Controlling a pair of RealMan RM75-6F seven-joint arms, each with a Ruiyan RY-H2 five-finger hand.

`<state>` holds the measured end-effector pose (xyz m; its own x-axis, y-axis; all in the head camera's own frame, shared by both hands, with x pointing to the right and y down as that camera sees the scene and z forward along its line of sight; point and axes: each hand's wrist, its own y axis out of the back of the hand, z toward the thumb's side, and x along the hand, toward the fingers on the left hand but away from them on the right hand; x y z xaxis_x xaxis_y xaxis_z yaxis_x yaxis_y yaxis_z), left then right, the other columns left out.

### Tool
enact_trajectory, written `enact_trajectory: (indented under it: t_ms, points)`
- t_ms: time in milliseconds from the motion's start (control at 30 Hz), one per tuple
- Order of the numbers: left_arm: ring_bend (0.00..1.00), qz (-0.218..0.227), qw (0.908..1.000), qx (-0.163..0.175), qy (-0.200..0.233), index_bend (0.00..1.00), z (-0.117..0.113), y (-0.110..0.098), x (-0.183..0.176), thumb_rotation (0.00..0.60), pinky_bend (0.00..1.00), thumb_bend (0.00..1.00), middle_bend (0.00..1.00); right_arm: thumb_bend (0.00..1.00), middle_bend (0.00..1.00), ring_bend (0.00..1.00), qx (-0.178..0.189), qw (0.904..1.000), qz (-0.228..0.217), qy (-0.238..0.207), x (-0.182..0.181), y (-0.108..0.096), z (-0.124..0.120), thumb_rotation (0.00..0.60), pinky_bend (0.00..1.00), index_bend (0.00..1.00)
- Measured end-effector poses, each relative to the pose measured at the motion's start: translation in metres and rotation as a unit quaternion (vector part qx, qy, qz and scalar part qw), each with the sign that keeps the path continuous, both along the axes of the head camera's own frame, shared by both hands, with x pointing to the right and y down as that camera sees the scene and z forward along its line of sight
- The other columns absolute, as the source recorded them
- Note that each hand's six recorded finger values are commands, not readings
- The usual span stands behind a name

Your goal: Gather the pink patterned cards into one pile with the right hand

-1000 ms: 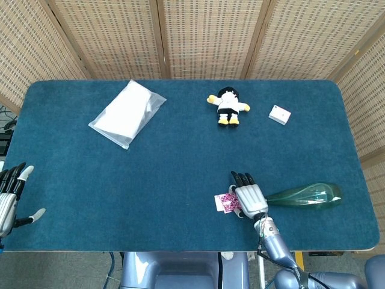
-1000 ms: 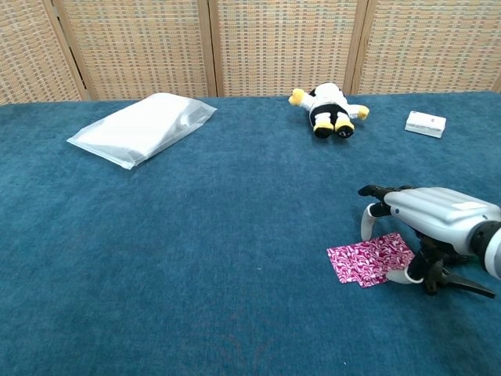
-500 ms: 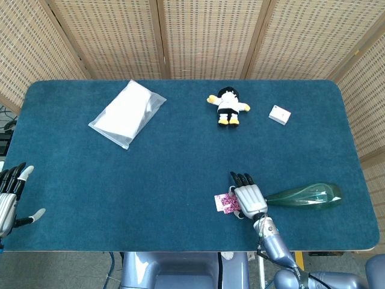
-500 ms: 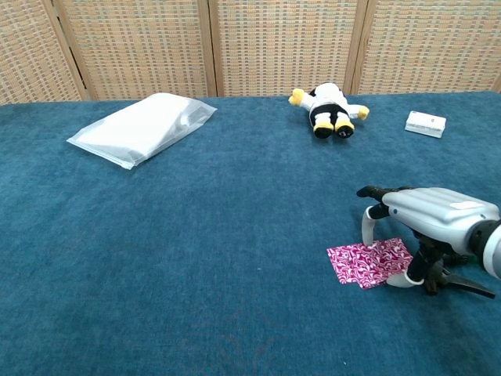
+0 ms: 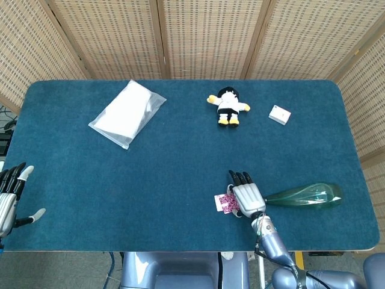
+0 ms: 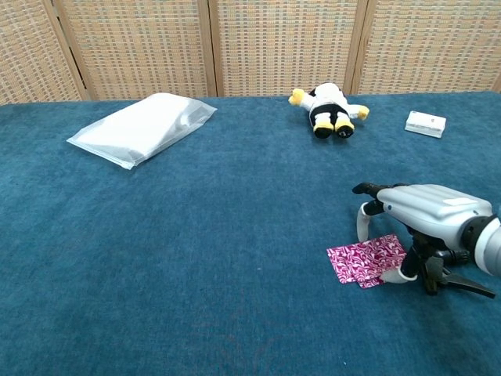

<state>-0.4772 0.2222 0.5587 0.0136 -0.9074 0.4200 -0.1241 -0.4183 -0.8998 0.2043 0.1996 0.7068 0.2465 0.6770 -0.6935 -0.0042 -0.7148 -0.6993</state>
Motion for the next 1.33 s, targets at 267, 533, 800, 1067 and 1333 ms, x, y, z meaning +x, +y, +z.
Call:
enact_trajectory:
  t_ms: [267, 533, 800, 1067, 1333]
  points:
    - [0.00, 0.000, 1.0000, 0.000, 0.001, 0.00, 0.000, 0.000, 0.000, 0.600, 0.00, 0.00, 0.00, 0.20, 0.00, 0.00, -0.001, 1.0000, 0.000, 0.003, 0.000, -0.001, 0.001, 0.600, 0.00, 0.30]
    - [0.00, 0.000, 1.0000, 0.001, 0.000, 0.00, 0.000, 0.000, 0.000, 0.600, 0.00, 0.00, 0.00, 0.18, 0.00, 0.00, -0.004, 1.0000, -0.002, 0.003, -0.001, 0.001, 0.000, 0.600, 0.00, 0.28]
    - [0.00, 0.000, 1.0000, 0.001, 0.001, 0.00, 0.000, 0.000, 0.000, 0.600, 0.00, 0.00, 0.00, 0.18, 0.00, 0.00, 0.005, 0.9995, 0.013, -0.029, -0.003, -0.005, -0.019, 0.600, 0.00, 0.28]
    - [0.00, -0.001, 1.0000, 0.001, 0.005, 0.00, 0.000, 0.000, 0.000, 0.600, 0.00, 0.00, 0.00, 0.05, 0.00, 0.00, 0.071, 0.9939, 0.033, -0.077, 0.022, -0.023, -0.070, 0.600, 0.00, 0.26]
    - [0.00, -0.002, 1.0000, 0.002, 0.004, 0.00, 0.000, 0.000, -0.001, 0.600, 0.00, 0.00, 0.00, 0.00, 0.00, 0.00, 0.225, 0.9711, 0.062, -0.052, 0.119, -0.020, -0.110, 0.600, 0.00, 0.01]
